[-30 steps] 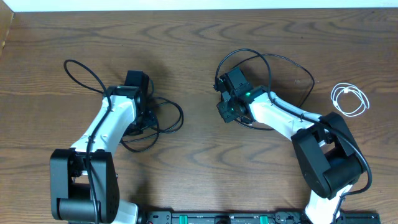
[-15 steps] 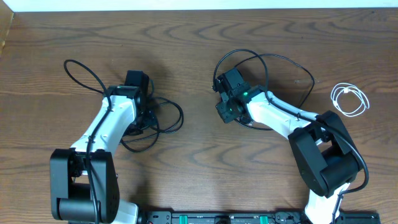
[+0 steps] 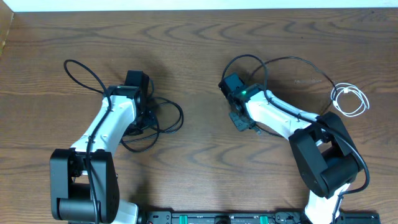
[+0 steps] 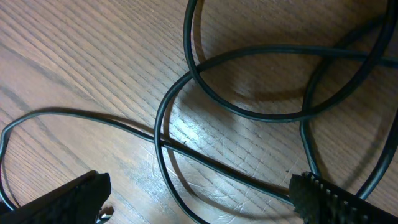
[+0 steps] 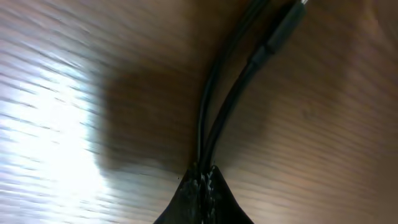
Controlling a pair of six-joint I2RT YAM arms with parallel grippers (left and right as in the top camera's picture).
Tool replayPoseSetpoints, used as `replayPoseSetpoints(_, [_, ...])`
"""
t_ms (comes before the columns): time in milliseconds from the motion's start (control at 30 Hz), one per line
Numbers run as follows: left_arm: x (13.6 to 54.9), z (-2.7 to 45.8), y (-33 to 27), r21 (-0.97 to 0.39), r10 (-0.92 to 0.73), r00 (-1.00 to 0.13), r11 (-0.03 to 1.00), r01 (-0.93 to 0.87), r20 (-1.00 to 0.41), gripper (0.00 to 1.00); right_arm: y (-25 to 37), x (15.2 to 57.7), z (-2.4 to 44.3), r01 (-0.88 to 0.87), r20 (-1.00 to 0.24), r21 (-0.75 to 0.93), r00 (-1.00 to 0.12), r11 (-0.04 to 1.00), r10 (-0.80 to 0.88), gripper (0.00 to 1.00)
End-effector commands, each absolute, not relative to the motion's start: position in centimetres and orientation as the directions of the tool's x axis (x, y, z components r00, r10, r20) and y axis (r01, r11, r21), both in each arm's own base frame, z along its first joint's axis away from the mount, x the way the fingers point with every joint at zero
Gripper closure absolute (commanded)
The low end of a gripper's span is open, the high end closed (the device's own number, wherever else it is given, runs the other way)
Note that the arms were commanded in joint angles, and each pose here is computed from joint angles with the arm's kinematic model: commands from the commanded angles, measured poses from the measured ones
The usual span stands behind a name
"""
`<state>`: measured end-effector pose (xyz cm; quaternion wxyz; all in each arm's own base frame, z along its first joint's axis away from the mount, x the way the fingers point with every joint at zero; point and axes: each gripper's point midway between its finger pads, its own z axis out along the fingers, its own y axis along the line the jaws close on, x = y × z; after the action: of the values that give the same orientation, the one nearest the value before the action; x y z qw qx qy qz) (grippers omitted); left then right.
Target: Untangle cables
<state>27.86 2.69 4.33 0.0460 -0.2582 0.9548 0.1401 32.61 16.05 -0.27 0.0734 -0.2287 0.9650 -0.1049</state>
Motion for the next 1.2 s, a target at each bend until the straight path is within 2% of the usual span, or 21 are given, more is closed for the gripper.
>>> replayPoseSetpoints(0, [27.6, 4.1, 2.9, 0.252, -0.488, -0.859, 0.822, -0.511, -0.153, 0.02, 14.3, 31.8, -1.0, -0.398, -0.029, -0.295, -0.905, 0.869, -0.424, 0.99])
replayPoseSetpoints(100, [27.6, 4.1, 2.9, 0.252, -0.488, -0.859, 0.822, -0.512, -0.153, 0.02, 14.4, 33.0, 1.6, -0.383, -0.073, -0.312, -0.903, 0.869, -0.424, 0.99])
replayPoseSetpoints(267, [27.6, 4.1, 2.9, 0.252, -0.488, -0.859, 0.822, -0.511, -0.153, 0.02, 12.2, 34.8, 4.8, -0.319, -0.136, -0.431, -0.902, 0.844, -0.41, 0.99])
replayPoseSetpoints(400, [27.6, 4.1, 2.9, 0.252, -0.488, -0.859, 0.822, -0.511, -0.153, 0.02, 9.2, 35.9, 6.1, -0.251, -0.148, -0.528, -0.913, 0.811, -0.379, 0.99])
replayPoseSetpoints(500, [27.6, 4.1, 2.9, 0.252, -0.488, -0.859, 0.822, -0.512, -0.153, 0.02, 7.1, 36.9, 6.3, -0.188, -0.173, -0.54, -0.929, 0.821, -0.327, 0.99])
replayPoseSetpoints(767, [27.6, 4.1, 2.7, 0.242, -0.49, -0.859, 0.825, -0.511, -0.147, 0.02, -1.2, 40.6, 9.8, 0.102, -0.34, -0.625, -0.928, 0.774, -0.153, 0.99])
replayPoseSetpoints(867, [27.6, 4.0, 2.5, 0.232, -0.492, -0.859, 0.827, -0.512, -0.142, 0.02, -1.5, 41.5, 10.1, 0.137, -0.392, -0.521, -0.915, 0.842, -0.094, 0.99])
replayPoseSetpoints(1033, [27.7, 4.0, 2.5, 0.231, -0.492, -0.859, 0.827, -0.512, -0.144, 0.02, 4.0, 41.9, 8.4, -0.067, -0.379, -0.157, -0.917, 0.985, -0.123, 0.98])
replayPoseSetpoints(1100, [27.7, 4.0, 2.5, 0.231, -0.492, -0.859, 0.827, -0.512, -0.144, 0.02, 7.2, 42.3, 8.2, -0.135, -0.401, 0.028, -0.909, 0.99, -0.113, 0.79])
replayPoseSetpoints(1167, [27.7, 4.0, 2.5, 0.231, -0.492, -0.859, 0.827, -0.513, -0.145, 0.02, 10.0, 42.8, 8.6, -0.194, -0.432, 0.171, -0.896, 0.966, -0.103, 0.73])
